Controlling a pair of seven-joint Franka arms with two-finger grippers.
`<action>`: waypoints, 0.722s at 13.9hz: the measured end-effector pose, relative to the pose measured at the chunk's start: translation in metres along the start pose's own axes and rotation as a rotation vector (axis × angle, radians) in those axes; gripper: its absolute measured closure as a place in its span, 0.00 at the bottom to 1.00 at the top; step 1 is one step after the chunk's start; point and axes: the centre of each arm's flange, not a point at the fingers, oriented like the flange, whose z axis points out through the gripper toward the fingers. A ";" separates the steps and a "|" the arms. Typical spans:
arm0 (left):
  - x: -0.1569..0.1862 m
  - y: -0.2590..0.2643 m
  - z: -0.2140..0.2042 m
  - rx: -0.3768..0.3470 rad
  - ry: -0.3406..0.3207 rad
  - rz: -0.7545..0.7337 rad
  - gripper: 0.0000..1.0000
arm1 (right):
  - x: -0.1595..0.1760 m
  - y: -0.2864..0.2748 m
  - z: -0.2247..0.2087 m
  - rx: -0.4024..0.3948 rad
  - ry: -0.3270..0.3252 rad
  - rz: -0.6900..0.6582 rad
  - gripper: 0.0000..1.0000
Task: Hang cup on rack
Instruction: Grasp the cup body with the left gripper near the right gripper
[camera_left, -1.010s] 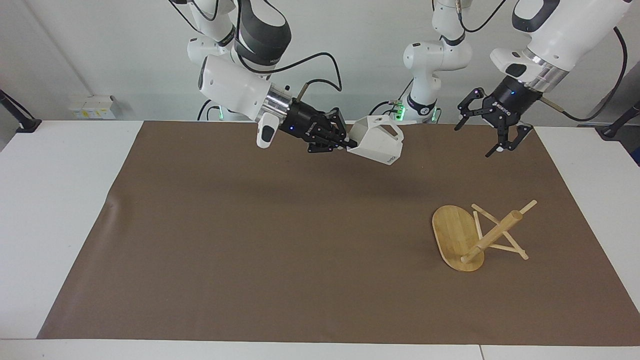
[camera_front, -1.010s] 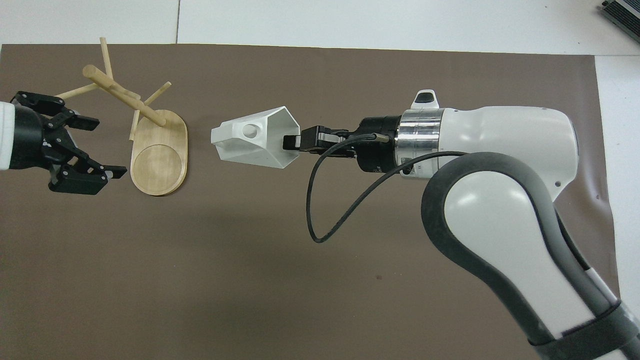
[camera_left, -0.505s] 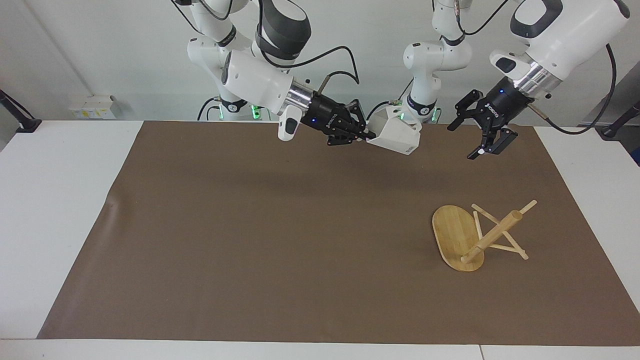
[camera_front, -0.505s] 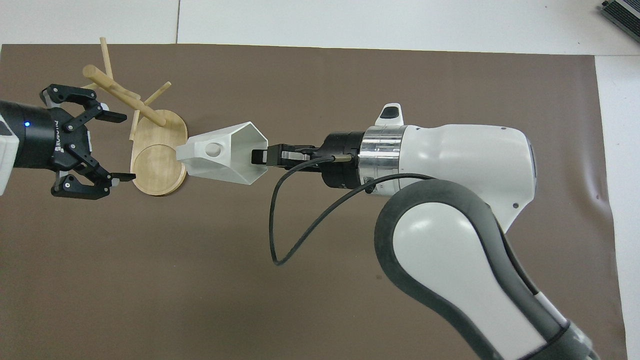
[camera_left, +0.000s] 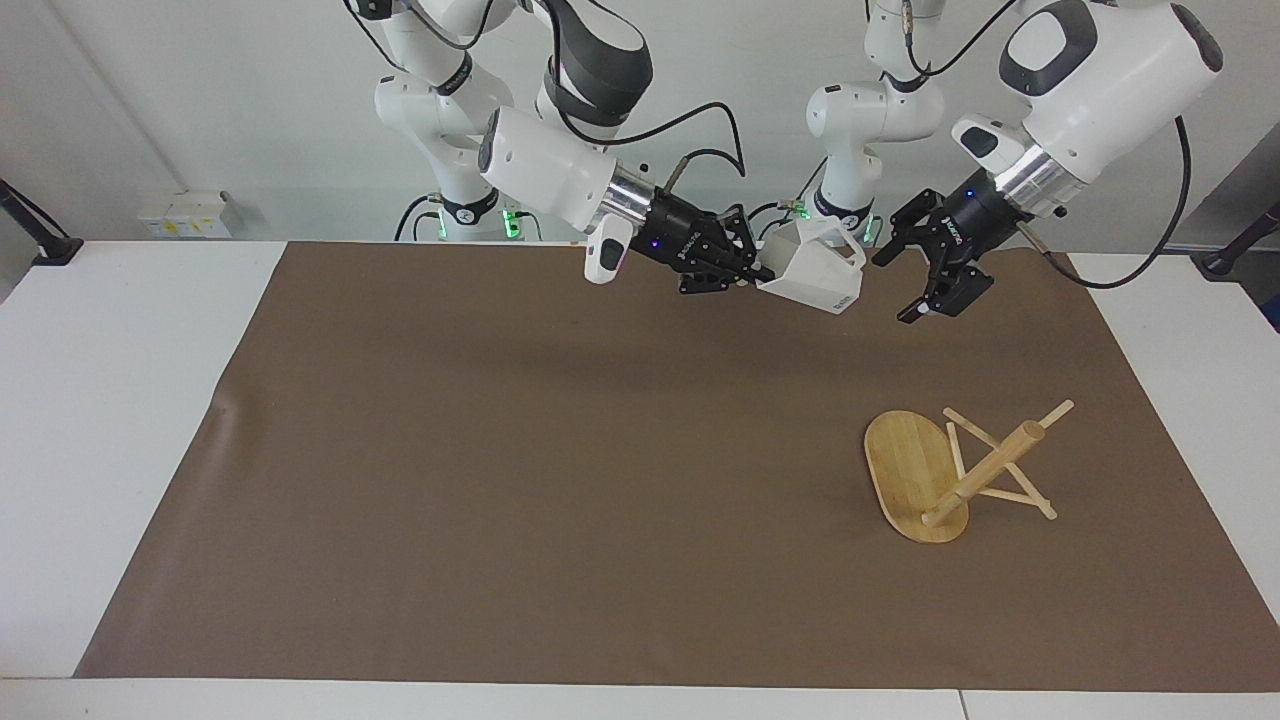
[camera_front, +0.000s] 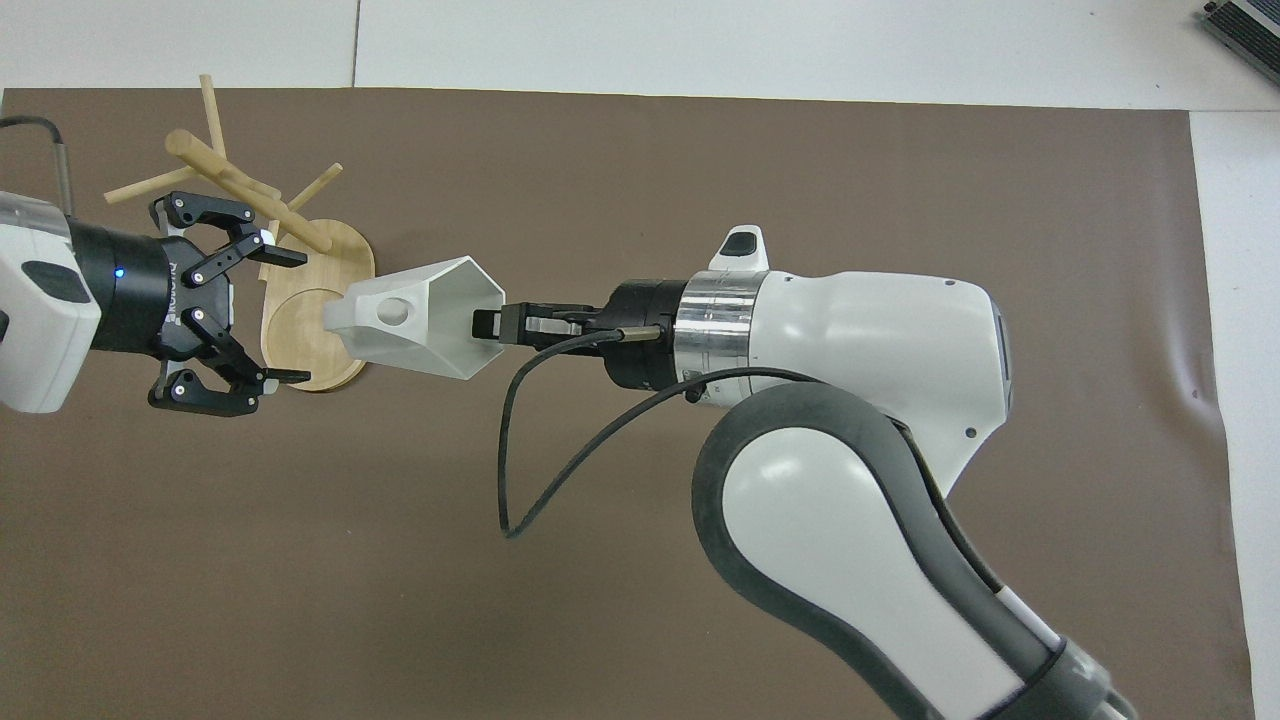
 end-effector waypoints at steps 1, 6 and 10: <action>-0.002 0.002 0.004 -0.006 0.012 -0.006 0.00 | -0.001 0.000 0.001 0.000 -0.002 0.000 0.96; 0.011 0.006 0.010 0.039 0.040 0.010 0.00 | -0.005 -0.002 0.005 0.000 -0.011 -0.003 0.96; 0.020 0.008 0.020 0.050 0.065 0.012 0.00 | -0.005 -0.001 0.006 -0.001 -0.009 -0.002 0.96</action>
